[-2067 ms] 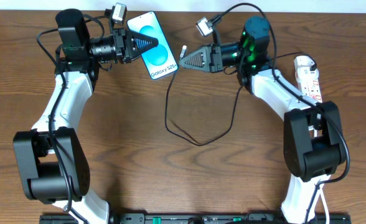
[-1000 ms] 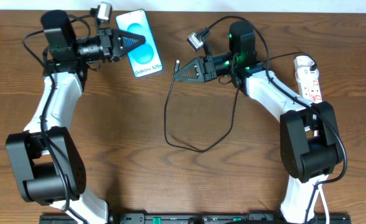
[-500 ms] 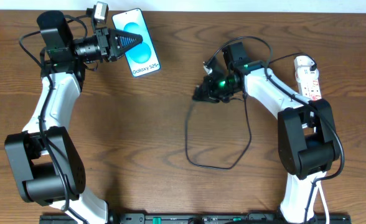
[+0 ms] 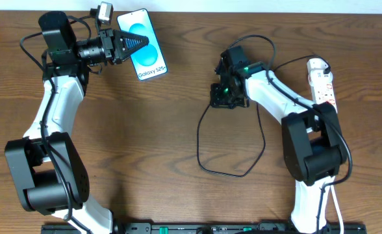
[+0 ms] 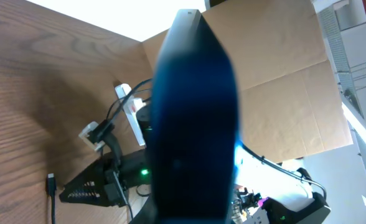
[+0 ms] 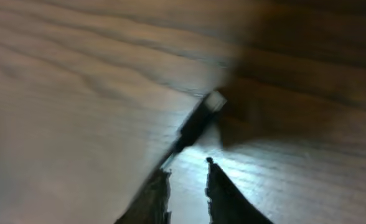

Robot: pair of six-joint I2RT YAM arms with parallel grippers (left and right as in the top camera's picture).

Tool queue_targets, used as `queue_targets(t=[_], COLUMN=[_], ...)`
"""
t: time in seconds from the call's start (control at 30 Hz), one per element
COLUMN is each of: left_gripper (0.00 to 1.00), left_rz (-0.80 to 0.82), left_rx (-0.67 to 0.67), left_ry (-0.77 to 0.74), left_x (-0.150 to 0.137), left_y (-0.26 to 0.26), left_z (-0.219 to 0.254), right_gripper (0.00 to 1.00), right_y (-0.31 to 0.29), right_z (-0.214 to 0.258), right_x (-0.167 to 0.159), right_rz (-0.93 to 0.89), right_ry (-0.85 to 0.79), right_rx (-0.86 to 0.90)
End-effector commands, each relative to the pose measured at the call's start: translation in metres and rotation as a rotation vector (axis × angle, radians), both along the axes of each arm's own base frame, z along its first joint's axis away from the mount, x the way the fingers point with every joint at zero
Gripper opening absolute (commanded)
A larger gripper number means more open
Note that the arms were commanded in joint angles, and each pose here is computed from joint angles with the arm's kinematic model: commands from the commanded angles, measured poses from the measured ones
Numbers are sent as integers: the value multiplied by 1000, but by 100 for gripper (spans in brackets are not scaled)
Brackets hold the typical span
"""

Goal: Plug charger to phone and switch on socket

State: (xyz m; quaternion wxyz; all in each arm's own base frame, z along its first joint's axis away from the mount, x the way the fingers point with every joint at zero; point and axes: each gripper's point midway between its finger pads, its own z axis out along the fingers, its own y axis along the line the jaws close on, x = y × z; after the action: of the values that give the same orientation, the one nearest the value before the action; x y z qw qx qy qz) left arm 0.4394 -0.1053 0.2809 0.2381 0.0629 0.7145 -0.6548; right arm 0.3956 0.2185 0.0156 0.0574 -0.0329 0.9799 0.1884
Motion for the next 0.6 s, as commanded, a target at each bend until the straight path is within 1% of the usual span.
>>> queue_targets(t=[0.0,0.03,0.07,0.1,0.27,0.43,0.57], left_gripper=[8,8,7,7,7,7,7], left_rz=[-21,-21,-21,-21,-21,-21,-21], left_rx=[6,6,6,6,6,6,6], left_ry=[-55,-55,-55,-55,-55,-55,-55], left_x=[-6,-6,-6,-6,-6,-6,-6], left_y=[-1,-1,-1,-1,-1,-1,-1], left_z=[11,11,11,11,11,11,11], right_gripper=[32,34,39,42,46,45,40], right_y=[-1,-1,0,2,14,22,26], right_z=[-2,-2,-2,-2,1,0,-11], right_x=[9,9,8,7,4,-2,-8], right_rz=[-32,-43,-59,-70,-125,-175,-204], right_ry=[-16,-10,-1,8,49,90,116], right_rx=[-17,-15,-10,2,55,73,59])
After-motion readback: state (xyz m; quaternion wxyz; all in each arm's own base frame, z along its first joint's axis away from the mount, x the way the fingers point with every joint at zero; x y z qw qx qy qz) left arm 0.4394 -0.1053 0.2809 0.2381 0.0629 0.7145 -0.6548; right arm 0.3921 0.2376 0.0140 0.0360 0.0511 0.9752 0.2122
